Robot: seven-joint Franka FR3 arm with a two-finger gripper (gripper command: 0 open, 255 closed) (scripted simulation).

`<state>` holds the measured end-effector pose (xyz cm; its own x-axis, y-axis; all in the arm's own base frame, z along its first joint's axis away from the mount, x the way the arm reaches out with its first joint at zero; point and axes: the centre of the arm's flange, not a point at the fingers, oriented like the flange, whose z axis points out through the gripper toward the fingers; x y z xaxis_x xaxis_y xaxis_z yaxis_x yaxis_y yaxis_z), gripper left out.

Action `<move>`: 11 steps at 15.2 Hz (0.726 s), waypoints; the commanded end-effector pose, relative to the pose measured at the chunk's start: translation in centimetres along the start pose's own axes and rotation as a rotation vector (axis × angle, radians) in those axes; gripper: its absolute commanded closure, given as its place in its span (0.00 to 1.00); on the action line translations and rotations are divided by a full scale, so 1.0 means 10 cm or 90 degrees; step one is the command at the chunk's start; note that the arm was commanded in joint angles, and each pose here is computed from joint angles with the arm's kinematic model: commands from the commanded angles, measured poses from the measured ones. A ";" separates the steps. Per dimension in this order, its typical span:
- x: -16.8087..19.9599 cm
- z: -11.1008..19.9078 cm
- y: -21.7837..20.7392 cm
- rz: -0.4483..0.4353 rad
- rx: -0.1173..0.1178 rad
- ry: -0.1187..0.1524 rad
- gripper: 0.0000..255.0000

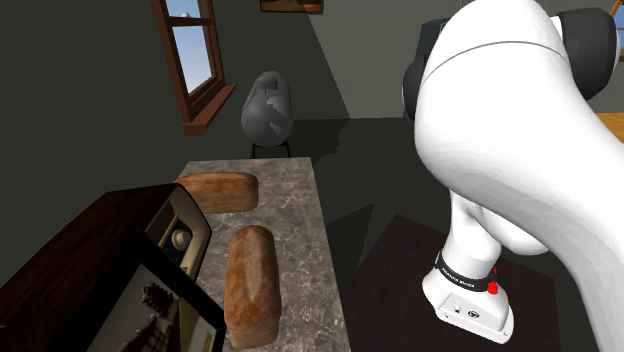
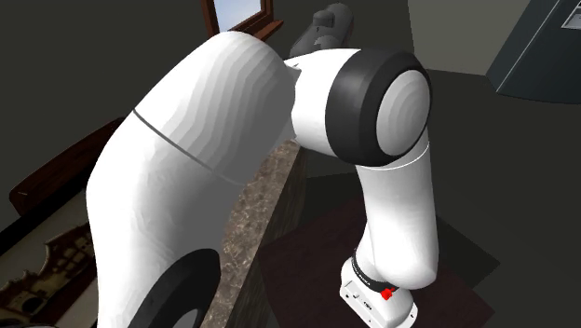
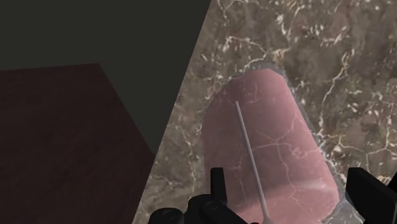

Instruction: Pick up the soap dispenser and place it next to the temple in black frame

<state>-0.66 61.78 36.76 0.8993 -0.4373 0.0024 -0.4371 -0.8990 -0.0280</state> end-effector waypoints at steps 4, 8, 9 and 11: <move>0.01 0.16 0.00 0.001 -0.005 0.002 1.00; 0.01 0.16 0.00 0.001 -0.005 0.002 1.00; 0.01 0.16 0.01 0.001 -0.005 0.002 0.00; 0.01 0.15 0.00 0.001 -0.005 0.002 0.00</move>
<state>-0.62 61.81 35.33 0.8989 -0.4382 0.0046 -0.4380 -0.8987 -0.0219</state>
